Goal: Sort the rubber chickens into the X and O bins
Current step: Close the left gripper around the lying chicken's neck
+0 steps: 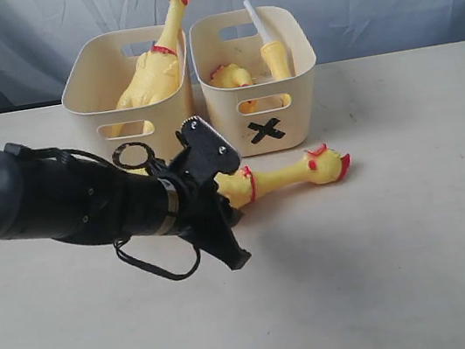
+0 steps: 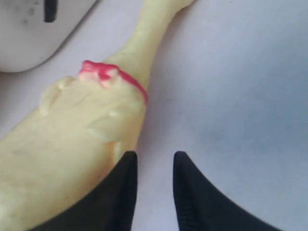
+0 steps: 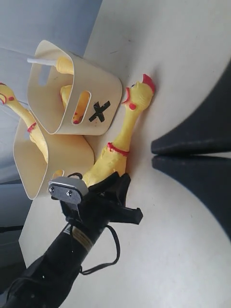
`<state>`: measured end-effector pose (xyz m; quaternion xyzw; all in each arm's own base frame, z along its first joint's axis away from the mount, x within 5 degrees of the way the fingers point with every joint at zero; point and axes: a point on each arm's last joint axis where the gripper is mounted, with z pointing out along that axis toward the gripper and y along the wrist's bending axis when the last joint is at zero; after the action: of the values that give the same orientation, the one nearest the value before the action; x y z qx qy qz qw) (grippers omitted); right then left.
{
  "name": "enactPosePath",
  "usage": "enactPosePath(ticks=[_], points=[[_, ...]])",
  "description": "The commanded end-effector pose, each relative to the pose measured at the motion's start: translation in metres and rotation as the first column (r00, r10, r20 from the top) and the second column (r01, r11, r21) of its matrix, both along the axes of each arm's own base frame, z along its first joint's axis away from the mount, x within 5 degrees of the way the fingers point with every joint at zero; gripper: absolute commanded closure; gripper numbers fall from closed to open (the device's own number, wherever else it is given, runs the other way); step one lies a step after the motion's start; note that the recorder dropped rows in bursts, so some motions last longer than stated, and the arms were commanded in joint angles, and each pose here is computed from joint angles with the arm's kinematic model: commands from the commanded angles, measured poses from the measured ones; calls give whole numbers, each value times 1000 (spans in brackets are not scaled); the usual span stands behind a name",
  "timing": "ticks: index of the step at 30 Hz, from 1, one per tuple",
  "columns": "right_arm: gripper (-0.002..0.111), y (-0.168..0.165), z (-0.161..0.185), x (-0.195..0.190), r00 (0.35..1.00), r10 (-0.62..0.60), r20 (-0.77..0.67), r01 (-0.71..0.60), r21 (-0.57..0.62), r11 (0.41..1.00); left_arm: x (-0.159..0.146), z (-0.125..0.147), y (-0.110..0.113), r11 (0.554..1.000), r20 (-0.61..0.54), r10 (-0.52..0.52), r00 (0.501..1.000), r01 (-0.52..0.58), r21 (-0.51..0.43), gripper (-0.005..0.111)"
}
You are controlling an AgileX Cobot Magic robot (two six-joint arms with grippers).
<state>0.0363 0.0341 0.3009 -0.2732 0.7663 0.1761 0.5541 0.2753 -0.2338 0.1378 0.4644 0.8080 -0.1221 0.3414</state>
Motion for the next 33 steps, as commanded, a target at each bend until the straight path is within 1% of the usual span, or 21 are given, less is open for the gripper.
enactPosePath(ticks=[1, 3, 5, 6, 8, 10, 11, 12, 13, 14, 15, 16, 17, 18, 19, 21, 23, 24, 28, 33], points=[[108, 0, 0, 0, 1000, -4, 8, 4, 9, 1000, -17, 12, -8, 991, -76, -93, 993, 85, -99, 81], [108, 0, 0, 0, 1000, -4, 8, 4, 9, 1000, -26, 20, -10, 979, -112, -172, 979, 157, -130, 81], [108, 0, 0, 0, 1000, -4, 8, 4, 9, 1000, -34, 28, -12, 965, -170, -214, 962, 182, -187, 81], [108, 0, 0, 0, 1000, -4, 8, 4, 9, 1000, -38, 32, -13, 956, -179, -242, 954, 202, -214, 81], [108, 0, 0, 0, 1000, -4, 8, 4, 9, 1000, -40, 42, -12, 947, -151, -263, 953, 226, -227, 81], [108, 0, 0, 0, 1000, -4, 8, 4, 9, 1000, -37, 51, -10, 953, -106, -234, 966, 207, -219, 81], [108, 0, 0, 0, 1000, -3, 7, 3, 8, 1000, -33, 53, -8, 963, -75, -199, 977, 180, -201, 81], [108, 0, 0, 0, 1000, -3, 7, 3, 8, 1000, -25, 57, -4, 980, 1, -131, 991, 130, -151, 81], [108, 0, 0, 0, 1000, -3, 7, 3, 8, 1000, -21, 59, -2, 985, 32, -108, 994, 111, -132, 81], [108, 0, 0, 0, 1000, -3, 7, 3, 8, 1000, -13, 62, 1, 993, 99, -68, 993, 77, -90, 81], [108, 0, 0, -1, 1000, -3, 5, 3, 10, 1000, -10, 64, 1, 995, 126, -61, 990, 70, -72, 81], [108, 0, 0, -1, 1000, -3, 5, 3, 10, 1000, -4, 65, 3, 998, 186, -58, 981, 63, -26, 79], [108, 0, 0, -1, 1000, -3, 5, 3, 10, 1000, -2, 65, 4, 998, 212, -63, 975, 65, -1, 77], [108, 0, 0, 0, 1000, -3, 7, 3, 11, 1000, 5, 64, 5, 998, 264, -55, 963, 41, 56, 71], [108, 0, 0, 0, 1000, -3, 7, 3, 11, 1000, 11, 61, 6, 996, 293, -44, 955, 17, 93, 65], [108, 0, 0, 0, 1000, -3, 7, 3, 11, 1000, 20, 57, 4, 992, 315, -22, 949, -17, 122, 54], [108, 0, 0, 0, 1000, -3, 7, 3, 11, 1000, 27, 50, -1, 991, 309, -21, 951, -21, 131, 46], [108, 0, 0, 0, 1000, -3, 7, 3, 11, 1000, 30, 46, -2, 990, 308, -15, 951, -29, 138, 44], [108, 0, 0, 0, 1000, -3, 7, 3, 11, 1000, 43, 37, -4, 980, 337, 25, 941, -89, 176, 43], [108, 0, 0, 0, 1000, -3, 7, 3, 11, 1000, 51, 36, -13, 985, 336, 6, 942, -64, 162, 43]])
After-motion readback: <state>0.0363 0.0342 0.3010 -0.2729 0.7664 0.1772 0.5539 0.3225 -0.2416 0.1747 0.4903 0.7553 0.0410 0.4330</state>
